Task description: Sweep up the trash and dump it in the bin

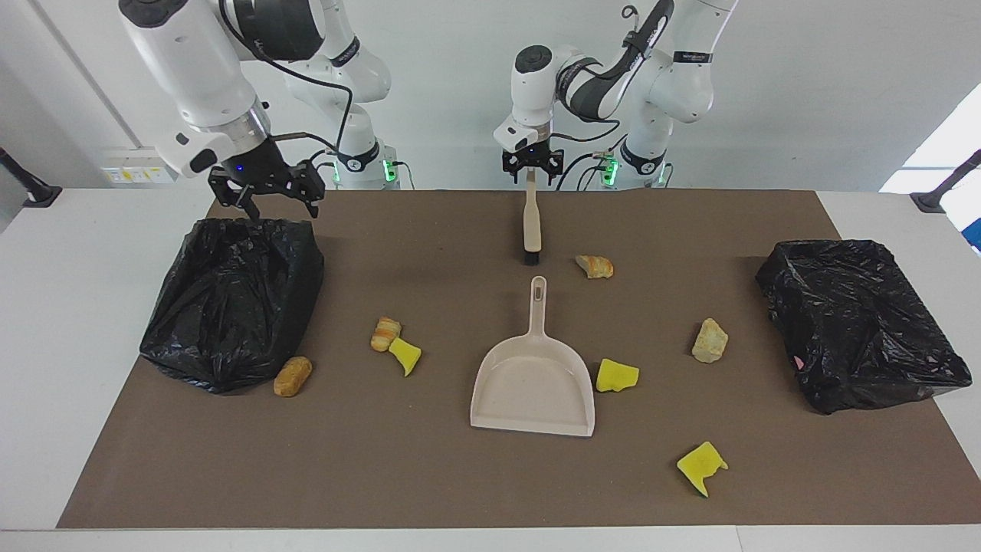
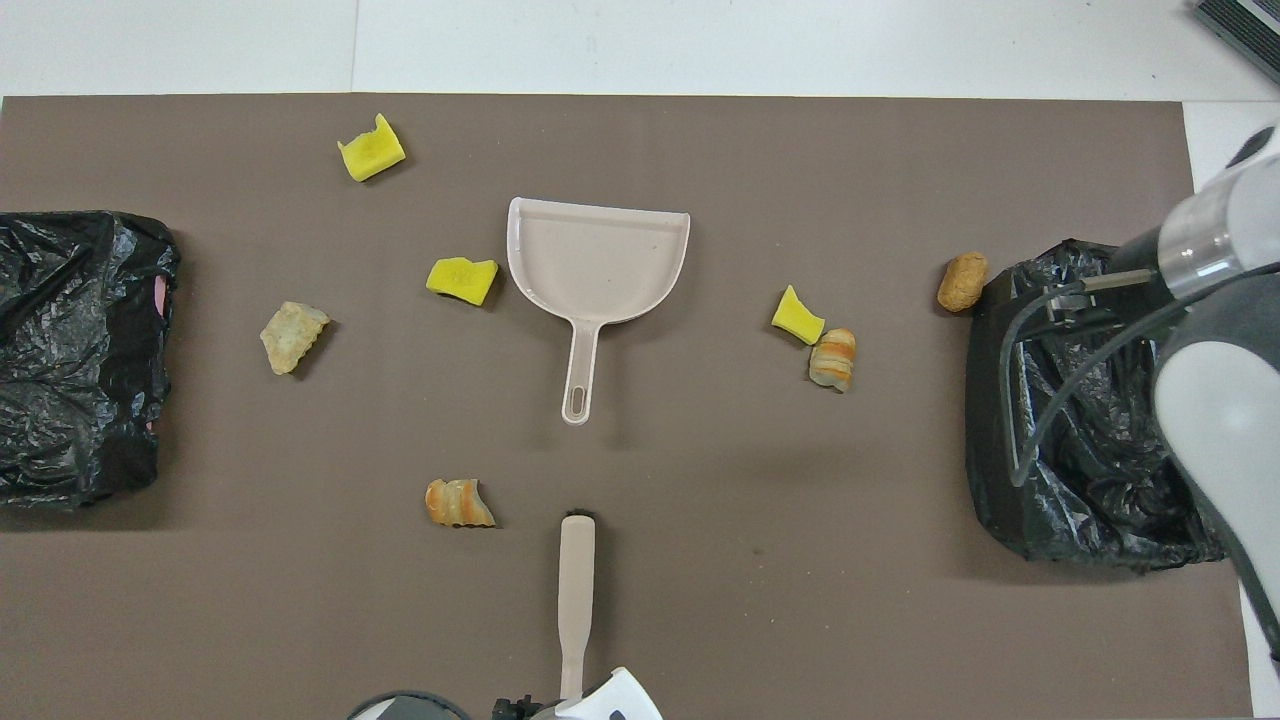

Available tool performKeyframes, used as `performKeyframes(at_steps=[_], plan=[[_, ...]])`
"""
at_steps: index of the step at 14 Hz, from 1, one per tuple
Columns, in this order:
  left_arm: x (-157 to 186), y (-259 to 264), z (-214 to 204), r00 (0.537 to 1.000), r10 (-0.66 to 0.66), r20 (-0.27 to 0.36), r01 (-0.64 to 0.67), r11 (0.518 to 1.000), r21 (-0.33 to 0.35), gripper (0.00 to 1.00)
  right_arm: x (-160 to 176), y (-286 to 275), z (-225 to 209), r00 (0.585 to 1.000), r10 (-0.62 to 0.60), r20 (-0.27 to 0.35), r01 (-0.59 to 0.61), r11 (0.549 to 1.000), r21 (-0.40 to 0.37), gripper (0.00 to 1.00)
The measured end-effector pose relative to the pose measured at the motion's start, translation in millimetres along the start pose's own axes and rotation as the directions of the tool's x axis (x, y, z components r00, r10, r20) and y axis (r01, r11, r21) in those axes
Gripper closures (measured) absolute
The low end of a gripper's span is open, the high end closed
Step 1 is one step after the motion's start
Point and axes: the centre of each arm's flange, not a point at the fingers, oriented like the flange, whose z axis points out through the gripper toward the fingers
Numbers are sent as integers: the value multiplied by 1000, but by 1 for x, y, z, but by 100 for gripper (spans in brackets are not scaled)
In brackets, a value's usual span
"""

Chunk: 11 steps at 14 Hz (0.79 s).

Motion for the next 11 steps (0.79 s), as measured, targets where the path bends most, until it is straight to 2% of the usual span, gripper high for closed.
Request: performKeyframes(at_steps=[3,4,5,11], plan=[[-4,2,0,1000,-6,8,6,1000,-8,15,26,-19,29,999,-36,-32,36,999,-10,0],[-4,2,0,1000,-8,9,8,1000,-8,26,31,-23,37,999,-34,-27,34,999,-10,0],[-4,2,0,1000,-9,10,9,1000,-8,32,33,-27,43,999,-28,-23,28,1000,-9,0],[-4,2,1,1000,-18,19,18,1000,-12,37,44,-62,68,999,35,-14,-35,999,-6,0]])
